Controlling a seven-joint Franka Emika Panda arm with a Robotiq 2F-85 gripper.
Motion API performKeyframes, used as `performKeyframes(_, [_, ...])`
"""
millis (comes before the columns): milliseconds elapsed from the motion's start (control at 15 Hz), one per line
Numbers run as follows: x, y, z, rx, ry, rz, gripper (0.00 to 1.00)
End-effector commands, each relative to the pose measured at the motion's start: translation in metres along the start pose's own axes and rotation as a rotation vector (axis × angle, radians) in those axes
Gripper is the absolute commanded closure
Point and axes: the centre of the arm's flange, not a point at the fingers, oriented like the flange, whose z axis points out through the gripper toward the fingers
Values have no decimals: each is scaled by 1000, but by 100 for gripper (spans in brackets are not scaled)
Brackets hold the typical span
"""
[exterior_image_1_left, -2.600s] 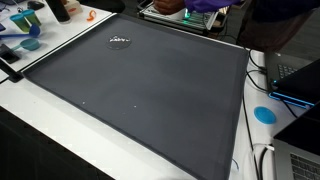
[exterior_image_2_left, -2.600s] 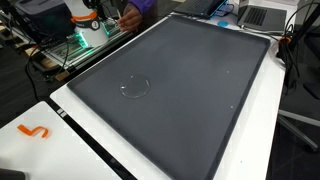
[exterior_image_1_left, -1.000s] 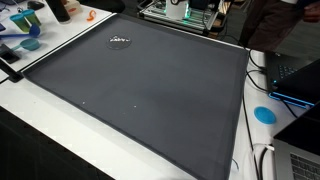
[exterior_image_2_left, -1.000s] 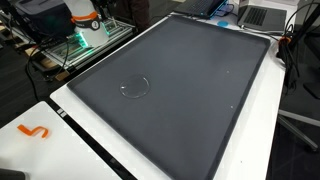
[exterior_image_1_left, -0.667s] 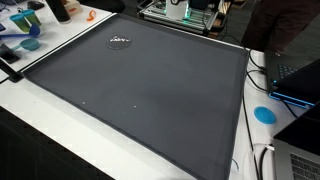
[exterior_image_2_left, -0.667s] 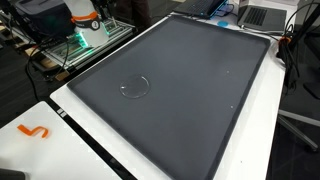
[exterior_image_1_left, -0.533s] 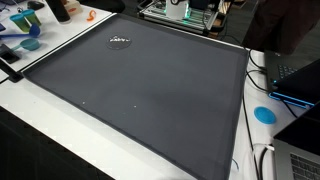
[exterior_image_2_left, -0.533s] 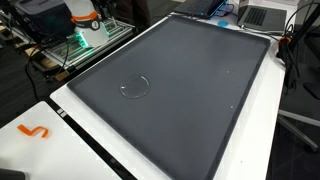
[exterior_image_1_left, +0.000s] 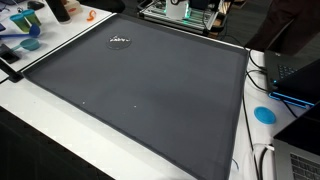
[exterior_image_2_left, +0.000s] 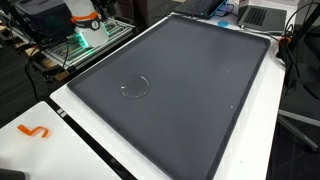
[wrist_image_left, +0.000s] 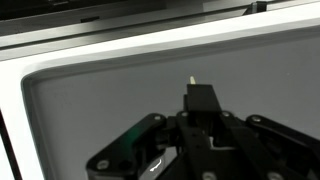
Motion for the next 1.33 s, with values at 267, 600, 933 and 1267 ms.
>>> performKeyframes(267, [-23, -26, 10, 52, -28, -54, 96])
performKeyframes(600, [-27, -49, 23, 82, -85, -106, 96])
performKeyframes(933, [-28, -51, 22, 81, -83, -109, 86])
performKeyframes(1267, [-28, -51, 22, 81, -83, -108, 86])
